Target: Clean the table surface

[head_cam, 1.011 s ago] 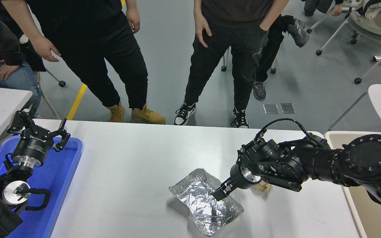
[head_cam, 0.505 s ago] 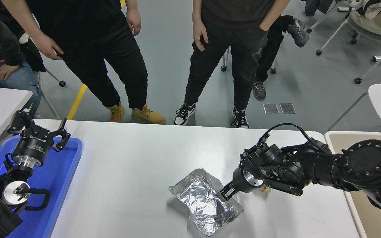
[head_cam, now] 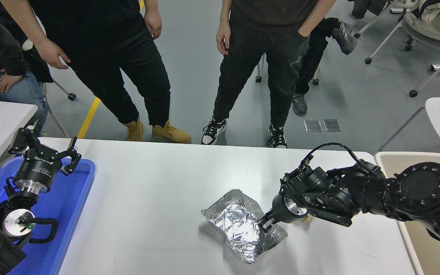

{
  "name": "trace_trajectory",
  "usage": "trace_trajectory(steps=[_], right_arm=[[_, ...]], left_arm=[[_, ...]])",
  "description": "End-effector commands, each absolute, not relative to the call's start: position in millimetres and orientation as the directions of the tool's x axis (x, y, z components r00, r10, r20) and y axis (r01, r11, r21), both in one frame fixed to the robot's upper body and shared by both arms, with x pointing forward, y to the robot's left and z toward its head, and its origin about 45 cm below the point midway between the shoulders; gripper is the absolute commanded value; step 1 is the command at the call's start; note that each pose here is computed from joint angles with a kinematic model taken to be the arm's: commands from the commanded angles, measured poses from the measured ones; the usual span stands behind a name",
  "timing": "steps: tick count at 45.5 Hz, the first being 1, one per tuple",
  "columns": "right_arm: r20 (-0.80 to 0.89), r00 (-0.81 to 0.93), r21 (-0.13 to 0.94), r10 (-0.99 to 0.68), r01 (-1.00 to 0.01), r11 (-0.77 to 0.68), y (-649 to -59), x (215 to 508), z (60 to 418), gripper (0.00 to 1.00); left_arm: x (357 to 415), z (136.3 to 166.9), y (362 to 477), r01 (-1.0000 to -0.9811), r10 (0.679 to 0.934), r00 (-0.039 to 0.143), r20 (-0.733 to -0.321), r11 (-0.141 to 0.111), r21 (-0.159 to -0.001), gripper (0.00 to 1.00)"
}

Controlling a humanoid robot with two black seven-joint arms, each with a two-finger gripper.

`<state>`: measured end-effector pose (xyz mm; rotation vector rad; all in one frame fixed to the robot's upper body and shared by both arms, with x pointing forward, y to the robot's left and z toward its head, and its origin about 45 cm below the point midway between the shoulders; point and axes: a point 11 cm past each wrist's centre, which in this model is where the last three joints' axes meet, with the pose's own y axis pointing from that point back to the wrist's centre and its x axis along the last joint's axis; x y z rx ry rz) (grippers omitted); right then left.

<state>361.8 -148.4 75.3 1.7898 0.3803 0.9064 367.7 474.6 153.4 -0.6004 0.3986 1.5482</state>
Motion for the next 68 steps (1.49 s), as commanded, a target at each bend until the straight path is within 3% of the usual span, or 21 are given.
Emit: trace_trajectory(steps=[1, 13, 26, 68], right_arm=[[0.406, 0.660, 0.898, 0.633, -0.160, -0.409, -148, 365, 78, 0.00], [0.407, 0.662, 0.892, 0.629, -0.140, -0.429, -153, 366, 97, 0.00], [0.421, 0.666, 0.877, 0.616, -0.124, -0.465, -179, 373, 169, 0.00], [0.490, 0.713, 0.837, 0.502, -0.224, -0.499, -228, 367, 357, 0.00]], left_arm=[[367.7, 153.4, 474.6, -0.9914, 0.805, 0.004, -0.593, -0.075, -0.108, 1.00], [367.7, 153.4, 474.6, -0.9914, 0.805, 0.004, -0.593, -0.075, -0.108, 1.00], [367.7, 153.4, 474.6, -0.9914, 0.805, 0.004, -0.593, -0.075, -0.108, 1.00], [367.7, 153.4, 474.6, -0.9914, 0.805, 0.004, -0.593, -0.075, -0.108, 1.00]])
